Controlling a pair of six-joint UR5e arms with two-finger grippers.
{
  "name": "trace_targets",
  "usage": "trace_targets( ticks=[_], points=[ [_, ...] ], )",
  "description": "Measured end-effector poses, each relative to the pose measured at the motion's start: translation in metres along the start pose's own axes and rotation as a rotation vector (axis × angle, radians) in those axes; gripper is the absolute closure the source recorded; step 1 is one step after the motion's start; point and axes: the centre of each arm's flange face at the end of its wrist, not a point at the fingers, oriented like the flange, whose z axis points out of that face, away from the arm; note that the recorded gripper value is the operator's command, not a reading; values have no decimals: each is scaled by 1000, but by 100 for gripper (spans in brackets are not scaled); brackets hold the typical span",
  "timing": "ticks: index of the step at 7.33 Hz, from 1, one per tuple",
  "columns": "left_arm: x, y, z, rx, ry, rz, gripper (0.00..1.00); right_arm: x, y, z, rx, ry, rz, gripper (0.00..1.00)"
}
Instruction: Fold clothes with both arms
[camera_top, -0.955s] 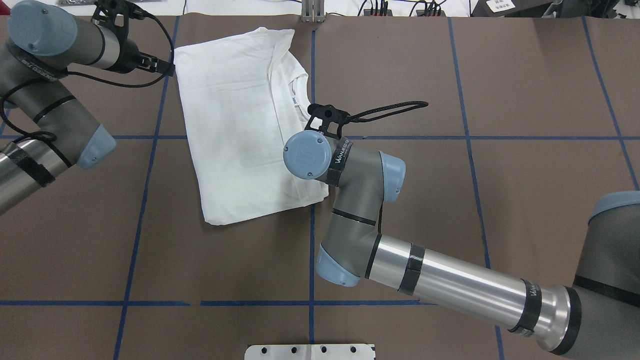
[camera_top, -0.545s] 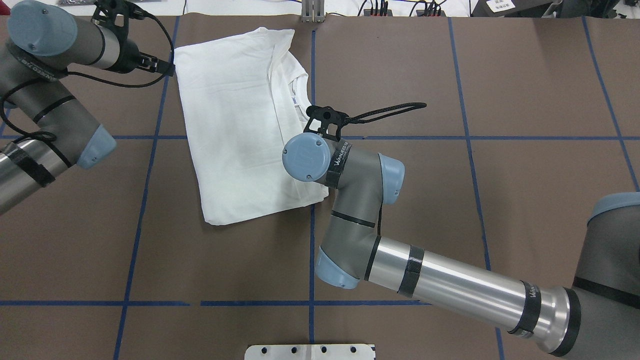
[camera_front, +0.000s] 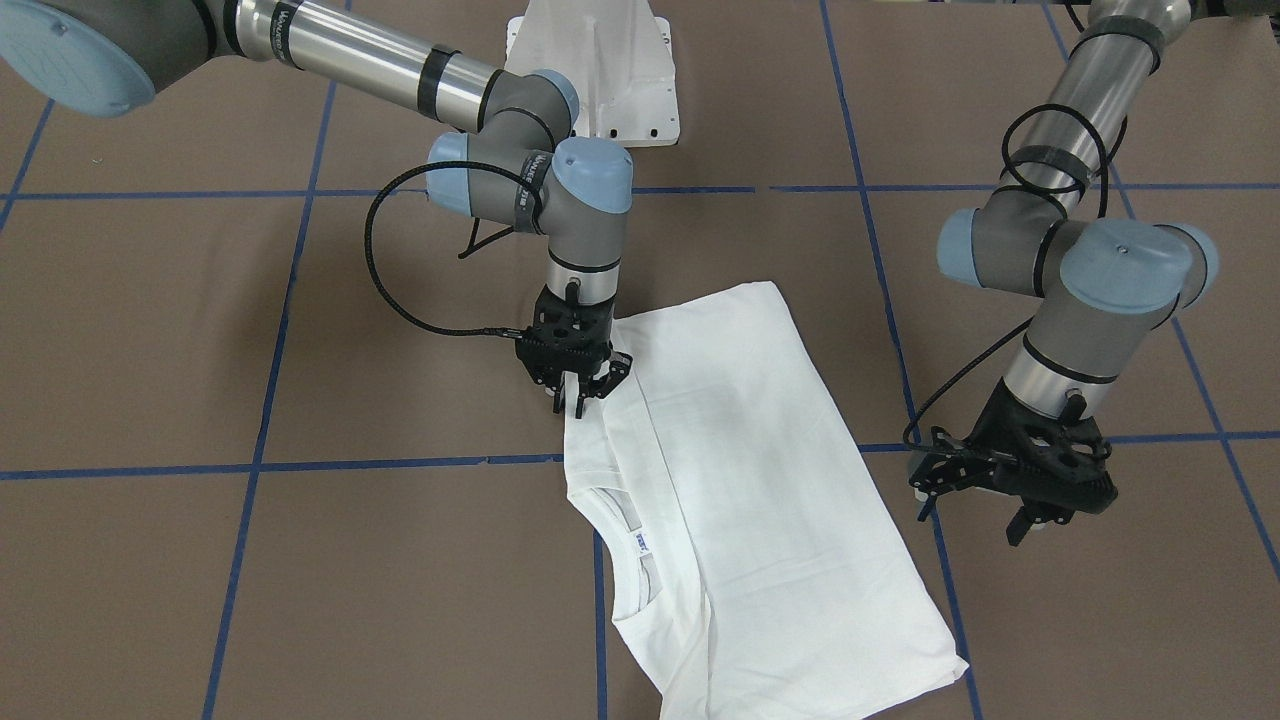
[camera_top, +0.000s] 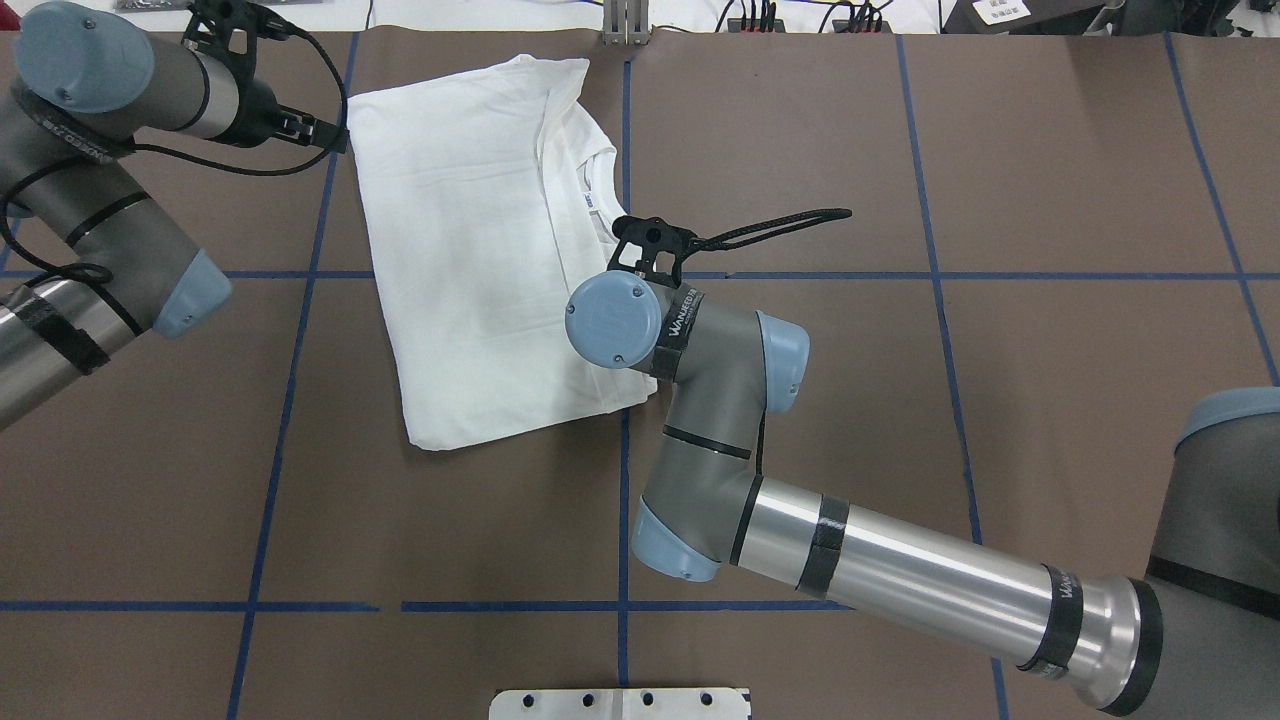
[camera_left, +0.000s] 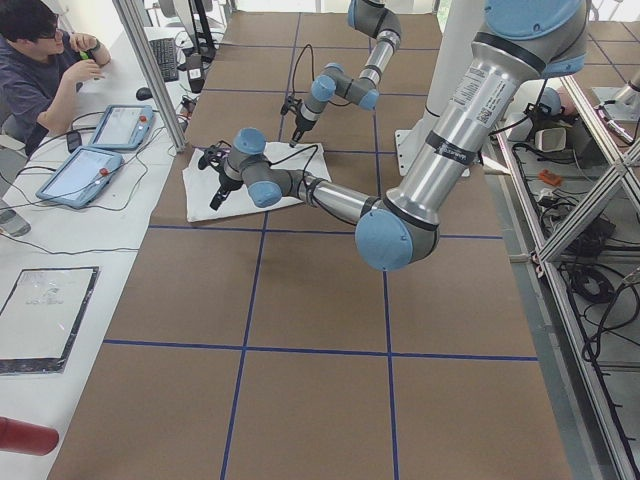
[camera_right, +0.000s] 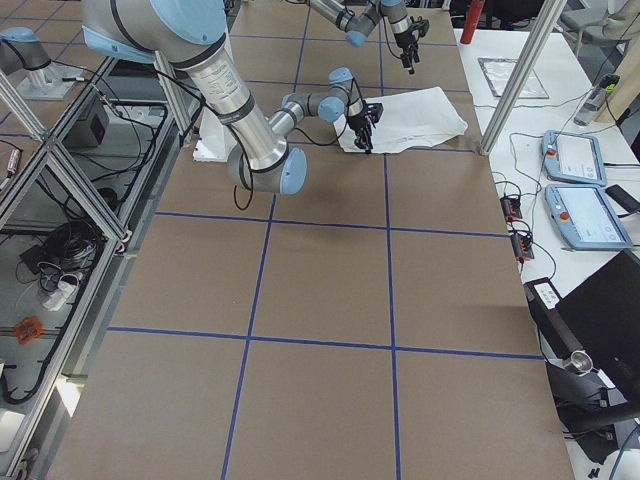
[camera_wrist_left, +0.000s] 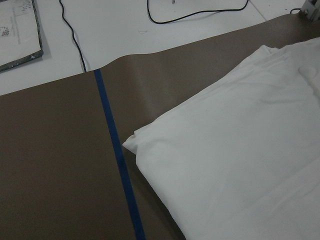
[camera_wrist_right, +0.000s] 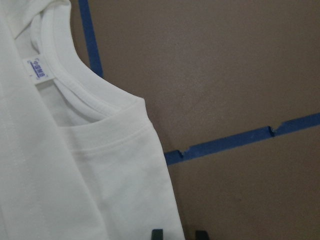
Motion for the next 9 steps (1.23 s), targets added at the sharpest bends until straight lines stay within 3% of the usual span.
trace_targets(
  ticks=[1,5,7,9],
  points=[
    [0,0,0,-1,0,0,0,0,0,0,0,1,-6,99],
    [0,0,0,0,0,0,0,-1,-4,-5,1,-3,-5,100],
    [0,0,0,0,0,0,0,16,-11,-39,-1,4,-4,100],
    [1,0,0,0,1,0,0,92,22,-72,-5,2,-33,100]
  ],
)
